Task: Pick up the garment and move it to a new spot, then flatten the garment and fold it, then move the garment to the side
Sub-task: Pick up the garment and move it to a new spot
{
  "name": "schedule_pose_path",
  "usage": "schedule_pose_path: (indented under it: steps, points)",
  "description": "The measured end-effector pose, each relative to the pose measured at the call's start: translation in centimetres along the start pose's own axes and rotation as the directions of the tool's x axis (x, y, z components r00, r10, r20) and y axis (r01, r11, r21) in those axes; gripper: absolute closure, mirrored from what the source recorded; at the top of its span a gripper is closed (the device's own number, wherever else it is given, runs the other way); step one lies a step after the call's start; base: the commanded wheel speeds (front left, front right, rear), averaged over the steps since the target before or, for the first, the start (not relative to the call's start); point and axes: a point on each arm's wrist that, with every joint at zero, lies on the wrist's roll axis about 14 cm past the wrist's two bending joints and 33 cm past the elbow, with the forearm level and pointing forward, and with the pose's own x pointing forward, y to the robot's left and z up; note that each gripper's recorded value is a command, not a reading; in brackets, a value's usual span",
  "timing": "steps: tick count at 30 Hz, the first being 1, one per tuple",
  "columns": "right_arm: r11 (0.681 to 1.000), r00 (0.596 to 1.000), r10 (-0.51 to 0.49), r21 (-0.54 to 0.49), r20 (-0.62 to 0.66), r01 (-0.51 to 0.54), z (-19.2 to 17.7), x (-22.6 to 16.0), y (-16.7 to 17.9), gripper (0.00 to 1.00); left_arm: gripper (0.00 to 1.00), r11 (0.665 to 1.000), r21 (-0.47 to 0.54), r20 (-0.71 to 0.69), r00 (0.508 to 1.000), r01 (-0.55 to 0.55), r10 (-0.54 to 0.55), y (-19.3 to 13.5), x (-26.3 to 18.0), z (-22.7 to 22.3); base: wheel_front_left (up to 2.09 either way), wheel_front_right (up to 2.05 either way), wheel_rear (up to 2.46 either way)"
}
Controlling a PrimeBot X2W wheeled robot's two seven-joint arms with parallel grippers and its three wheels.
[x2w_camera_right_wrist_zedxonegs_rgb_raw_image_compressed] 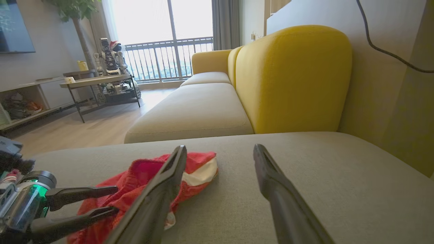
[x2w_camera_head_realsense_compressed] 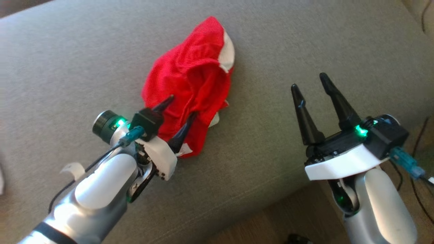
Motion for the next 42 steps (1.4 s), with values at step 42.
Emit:
schedule_pose_path:
  steps: [42]
  points:
    - [0.951,0.952,0.302,-0.045,-0.051,-0.305,-2.0,-2.9,10.0,0.0,0.0,0.441,-0.221,0.178,0.408,-0.87,0.895,2.5,-28.9,4.2,0.0,0.0,0.0]
